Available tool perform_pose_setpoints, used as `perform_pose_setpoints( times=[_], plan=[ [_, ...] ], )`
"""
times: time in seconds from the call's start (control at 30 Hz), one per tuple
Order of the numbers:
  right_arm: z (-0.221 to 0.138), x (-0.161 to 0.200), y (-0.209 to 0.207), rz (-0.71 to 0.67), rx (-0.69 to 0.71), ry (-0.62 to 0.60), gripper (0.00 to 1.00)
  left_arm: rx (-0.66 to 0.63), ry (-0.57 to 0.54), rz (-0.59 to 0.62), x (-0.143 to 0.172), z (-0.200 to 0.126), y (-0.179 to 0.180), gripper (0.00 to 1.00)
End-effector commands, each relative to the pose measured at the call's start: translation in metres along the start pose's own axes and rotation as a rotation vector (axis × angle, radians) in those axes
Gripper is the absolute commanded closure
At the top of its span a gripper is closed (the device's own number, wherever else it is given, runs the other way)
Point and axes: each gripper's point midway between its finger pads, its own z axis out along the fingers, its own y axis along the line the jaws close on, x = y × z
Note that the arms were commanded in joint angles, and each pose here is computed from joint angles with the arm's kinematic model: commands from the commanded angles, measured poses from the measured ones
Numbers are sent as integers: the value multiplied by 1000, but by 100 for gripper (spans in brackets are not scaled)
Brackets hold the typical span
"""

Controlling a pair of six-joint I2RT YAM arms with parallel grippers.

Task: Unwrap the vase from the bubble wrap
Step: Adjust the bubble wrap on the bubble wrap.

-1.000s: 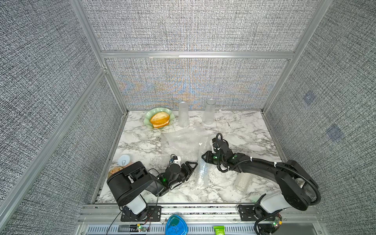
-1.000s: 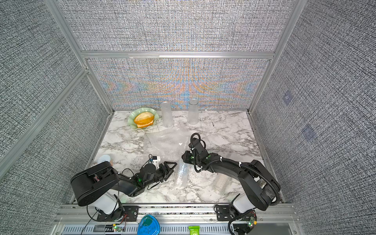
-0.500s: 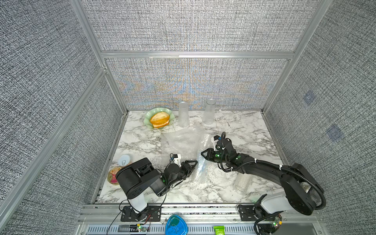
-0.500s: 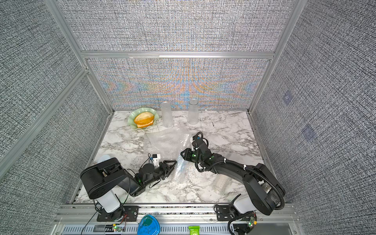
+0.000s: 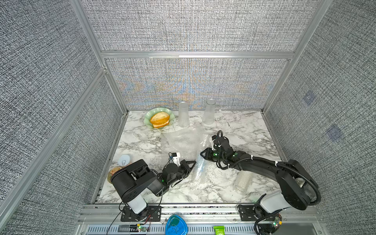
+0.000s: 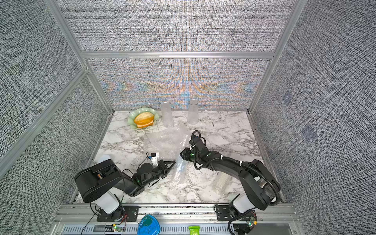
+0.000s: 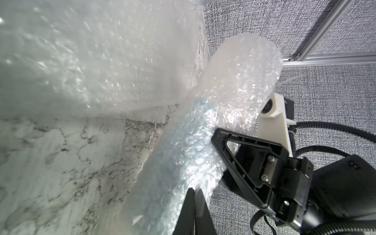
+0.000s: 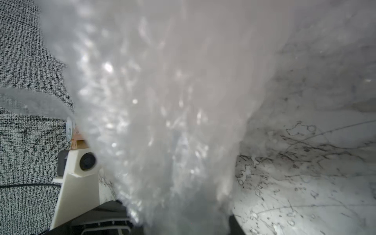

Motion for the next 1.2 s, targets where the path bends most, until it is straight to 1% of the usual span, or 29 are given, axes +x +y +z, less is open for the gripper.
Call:
perform_pose_setpoints(
  times=[0.0, 0.13, 0.17, 0.27, 0.53, 0.6, 0.7, 0.73, 0.8, 0.9, 1.0, 1.1, 1.17],
  plan=[
    [1, 1, -12, -17, 82, 15, 71, 1, 3, 20, 0, -1, -1, 100],
    [3, 4, -22, -49, 193, 47, 71, 4, 1, 42, 0, -2, -4, 100],
    [3, -3, -16, -62, 206, 43, 71, 3, 0, 51, 0, -3, -6, 100],
    [7, -1, -23, -73, 289, 71, 71, 5, -5, 83, -1, -4, -12, 100],
    [19, 0, -29, -88, 391, 120, 70, -15, -40, 193, -5, -14, -31, 100],
    [22, -1, -28, -94, 410, 129, 68, -19, -45, 212, -5, -17, -34, 100],
    [23, -4, -21, -93, 404, 126, 57, -38, -45, 226, -5, -19, -31, 100],
    [23, -6, -17, -93, 392, 118, 52, -38, -41, 227, -4, -19, -31, 100],
    [18, -12, -7, -95, 358, 100, 38, -39, -31, 231, -2, -19, -30, 100],
    [10, -24, 11, -89, 291, 59, 24, -37, -16, 232, 1, -17, -29, 100],
    [-4, -39, 28, -72, 192, -4, 18, -36, -4, 245, 4, -15, -32, 100],
    [-25, -56, 42, -78, 112, -76, 16, -45, 8, 276, 8, -11, -36, 100],
    [-40, -66, 43, -79, 93, -126, 16, -54, 19, 307, 10, -8, -40, 100]
  ],
)
